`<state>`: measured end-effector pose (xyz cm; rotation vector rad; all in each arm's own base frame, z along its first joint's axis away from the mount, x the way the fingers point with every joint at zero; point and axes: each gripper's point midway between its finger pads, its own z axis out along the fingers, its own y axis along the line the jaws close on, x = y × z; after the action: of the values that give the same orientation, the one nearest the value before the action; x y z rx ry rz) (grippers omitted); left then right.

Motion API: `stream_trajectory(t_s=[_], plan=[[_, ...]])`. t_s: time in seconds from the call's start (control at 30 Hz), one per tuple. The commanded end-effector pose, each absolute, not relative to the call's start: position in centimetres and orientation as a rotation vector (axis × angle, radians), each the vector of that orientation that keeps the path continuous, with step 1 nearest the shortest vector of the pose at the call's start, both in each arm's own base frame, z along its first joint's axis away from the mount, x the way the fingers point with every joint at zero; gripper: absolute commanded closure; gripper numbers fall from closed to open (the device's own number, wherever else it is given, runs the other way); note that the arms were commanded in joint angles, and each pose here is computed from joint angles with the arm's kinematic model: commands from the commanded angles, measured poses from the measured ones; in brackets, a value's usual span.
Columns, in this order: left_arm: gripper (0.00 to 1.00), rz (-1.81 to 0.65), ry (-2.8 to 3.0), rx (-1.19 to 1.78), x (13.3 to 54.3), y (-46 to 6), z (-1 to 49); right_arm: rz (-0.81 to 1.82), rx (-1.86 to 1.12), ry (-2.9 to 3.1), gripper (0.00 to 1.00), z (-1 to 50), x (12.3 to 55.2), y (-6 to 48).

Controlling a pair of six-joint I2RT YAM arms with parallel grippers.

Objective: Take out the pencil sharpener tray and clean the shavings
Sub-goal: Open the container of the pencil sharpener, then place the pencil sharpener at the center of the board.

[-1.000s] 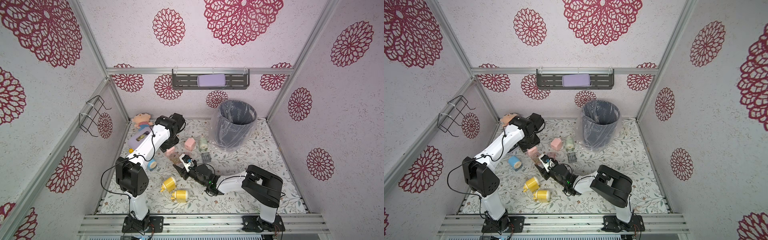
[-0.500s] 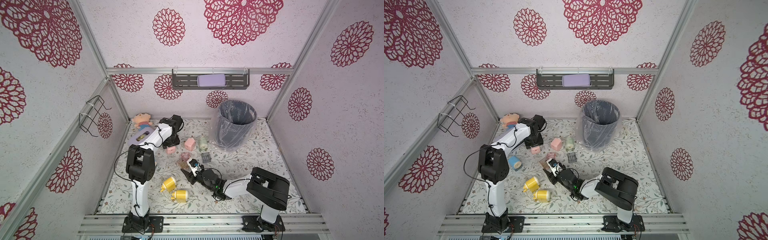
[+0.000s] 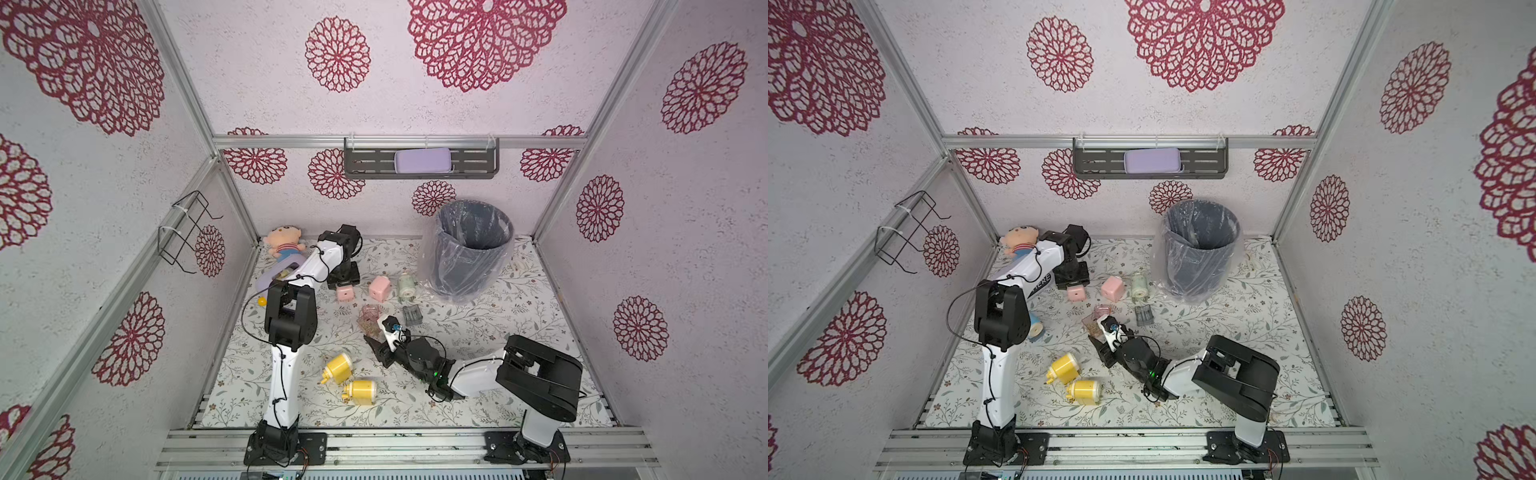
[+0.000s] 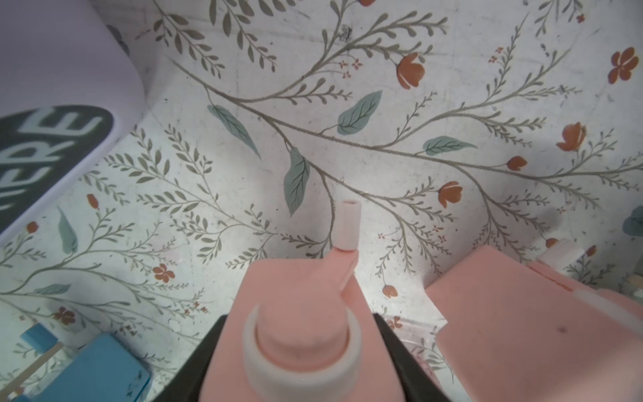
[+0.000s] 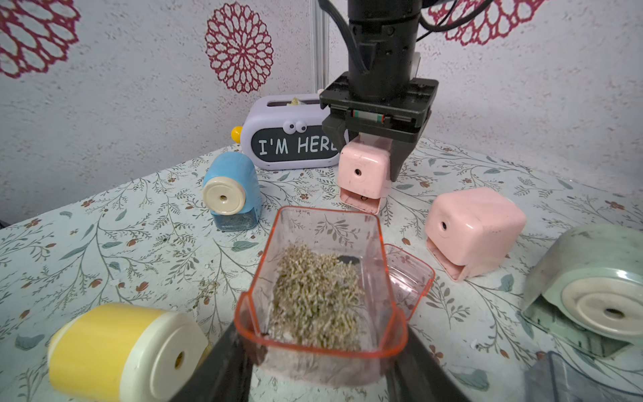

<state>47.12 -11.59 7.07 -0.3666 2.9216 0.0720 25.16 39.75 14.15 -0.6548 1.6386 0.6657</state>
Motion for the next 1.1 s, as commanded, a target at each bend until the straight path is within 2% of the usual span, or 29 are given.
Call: stream_trajectory(t_s=[0.0, 0.1, 0.3, 0.5, 0.83, 0.9, 1.07], plan=[[0.81, 0.015, 2.934, -0.323, 48.0, -12.2, 6.1, 0.694, -0.580, 1.603, 0.60, 16.3, 25.9, 39.7], [0.80, 0.025, 2.947, -0.317, 48.2, -12.2, 5.3, 0.696, -0.580, 1.612, 0.60, 16.1, 26.0, 39.9], [0.67, 0.034, 2.954, -0.314, 48.3, -12.1, 4.7, 0.692, -0.585, 1.632, 0.60, 15.5, 26.2, 40.3], [0.47, -0.006, 2.947, -0.333, 47.8, -12.4, 5.6, 0.689, -0.571, 1.664, 0.60, 15.0, 26.8, 40.1], [0.04, -0.131, 2.805, -0.357, 46.5, -13.0, 12.1, 0.694, -0.519, 1.689, 0.62, 16.0, 27.9, 38.4], [0.01, -0.158, 2.762, -0.356, 45.8, -13.0, 13.7, 0.690, -0.517, 1.689, 0.62, 16.5, 27.9, 37.8], [0.03, -0.276, 2.610, -0.364, 43.6, -13.8, 18.4, 0.677, -0.514, 1.698, 0.62, 17.5, 27.6, 36.1]])
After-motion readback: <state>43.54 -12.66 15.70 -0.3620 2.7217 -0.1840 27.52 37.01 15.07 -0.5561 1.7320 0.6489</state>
